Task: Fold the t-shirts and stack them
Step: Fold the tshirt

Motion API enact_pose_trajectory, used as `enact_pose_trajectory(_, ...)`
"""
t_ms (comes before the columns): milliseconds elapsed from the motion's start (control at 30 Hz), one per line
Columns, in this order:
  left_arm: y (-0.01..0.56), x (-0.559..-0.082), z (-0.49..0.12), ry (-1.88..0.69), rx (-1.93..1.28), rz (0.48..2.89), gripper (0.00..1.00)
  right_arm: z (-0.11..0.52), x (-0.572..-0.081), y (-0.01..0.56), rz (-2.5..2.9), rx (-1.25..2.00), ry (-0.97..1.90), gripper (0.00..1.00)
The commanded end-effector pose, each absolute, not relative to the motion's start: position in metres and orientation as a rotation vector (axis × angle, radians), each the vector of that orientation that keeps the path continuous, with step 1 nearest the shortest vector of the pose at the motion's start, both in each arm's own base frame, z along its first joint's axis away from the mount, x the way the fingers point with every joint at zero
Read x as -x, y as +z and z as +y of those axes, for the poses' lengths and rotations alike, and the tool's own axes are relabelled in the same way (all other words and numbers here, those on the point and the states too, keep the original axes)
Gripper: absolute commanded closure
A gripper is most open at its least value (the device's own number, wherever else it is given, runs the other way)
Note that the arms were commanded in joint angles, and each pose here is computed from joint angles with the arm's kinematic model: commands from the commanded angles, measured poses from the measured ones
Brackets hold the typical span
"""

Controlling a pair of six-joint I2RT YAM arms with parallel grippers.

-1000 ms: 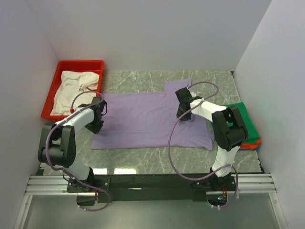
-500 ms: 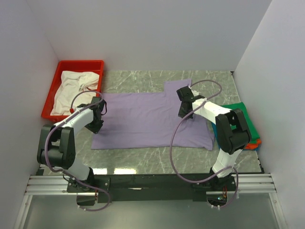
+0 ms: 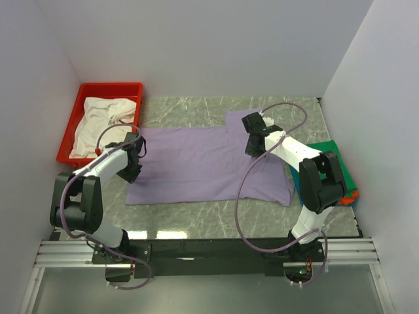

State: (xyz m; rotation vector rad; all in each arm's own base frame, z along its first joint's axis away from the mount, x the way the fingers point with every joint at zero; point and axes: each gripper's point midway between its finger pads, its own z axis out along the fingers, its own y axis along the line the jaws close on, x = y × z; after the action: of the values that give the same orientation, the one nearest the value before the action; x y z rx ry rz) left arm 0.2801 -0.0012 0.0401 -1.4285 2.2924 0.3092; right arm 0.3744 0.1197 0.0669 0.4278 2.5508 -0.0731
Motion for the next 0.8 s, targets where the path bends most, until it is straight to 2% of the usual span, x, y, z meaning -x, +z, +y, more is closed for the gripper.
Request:
enact_pose_trajectory(0,0.058,-0.287,0.004,0.300,1.423,2.234,0.99,0.115,-0.389,0.108,2.435,-0.449,-0.083,1.00)
enact_pose_trajectory(767,0.077,-0.301,0.017,0.305,1.440,2.174,0.99,0.111,-0.398,0.123,2.410,-0.431,-0.149,1.00)
